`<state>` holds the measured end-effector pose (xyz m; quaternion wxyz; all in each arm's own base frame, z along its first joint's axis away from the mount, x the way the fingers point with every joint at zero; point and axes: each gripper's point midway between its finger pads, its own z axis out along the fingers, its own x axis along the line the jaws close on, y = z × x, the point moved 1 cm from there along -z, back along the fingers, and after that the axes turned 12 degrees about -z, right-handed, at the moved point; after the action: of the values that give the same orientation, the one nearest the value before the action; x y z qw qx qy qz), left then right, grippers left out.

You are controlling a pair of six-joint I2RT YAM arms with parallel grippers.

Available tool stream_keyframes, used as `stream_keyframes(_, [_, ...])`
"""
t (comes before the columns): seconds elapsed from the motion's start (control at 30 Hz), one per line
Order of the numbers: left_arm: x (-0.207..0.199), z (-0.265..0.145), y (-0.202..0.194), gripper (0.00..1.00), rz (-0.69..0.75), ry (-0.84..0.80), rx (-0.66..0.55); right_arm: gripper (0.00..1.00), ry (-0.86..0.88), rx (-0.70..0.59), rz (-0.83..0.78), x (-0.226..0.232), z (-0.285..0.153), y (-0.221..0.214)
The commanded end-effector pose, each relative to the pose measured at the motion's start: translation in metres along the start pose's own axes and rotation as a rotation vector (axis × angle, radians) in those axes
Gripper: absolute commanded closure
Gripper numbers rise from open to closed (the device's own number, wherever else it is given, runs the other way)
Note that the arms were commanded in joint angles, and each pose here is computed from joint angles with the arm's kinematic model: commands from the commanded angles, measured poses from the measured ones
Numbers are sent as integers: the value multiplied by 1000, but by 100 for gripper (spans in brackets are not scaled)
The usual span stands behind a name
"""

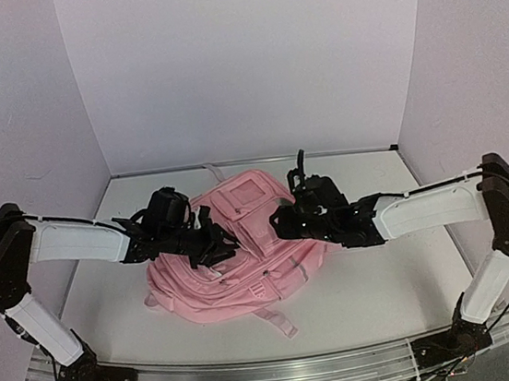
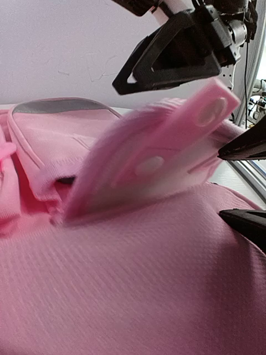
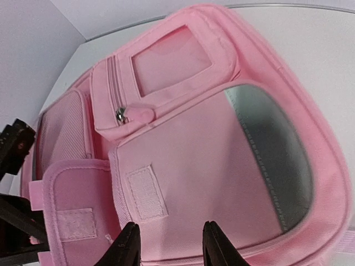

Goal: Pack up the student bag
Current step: Reset both arms

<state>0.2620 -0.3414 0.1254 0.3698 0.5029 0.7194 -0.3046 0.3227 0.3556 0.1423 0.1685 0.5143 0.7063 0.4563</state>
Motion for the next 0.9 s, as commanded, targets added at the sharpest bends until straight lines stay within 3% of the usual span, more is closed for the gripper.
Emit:
stream_keyframes(0.0, [-38, 20, 14, 72, 71, -93, 18, 60, -32, -104, 42, -13, -34, 35])
stream_keyframes(0.1, [-43, 29, 18, 77, 88, -92, 31, 59, -34, -117, 48, -16, -45, 38])
stream_keyframes(0.4, [-46, 46, 27, 76, 103, -51, 38, 59, -30, -112, 70, -24, -60, 32])
stream_keyframes(0.57, [-41, 53, 29, 77, 101, -9, 58, 60, 60, -109, 46, -6, -65, 41])
stream_keyframes(0.87, [-28, 59, 42, 78, 85, 35, 1, 78, 296, -6, -26, 53, -30, 24])
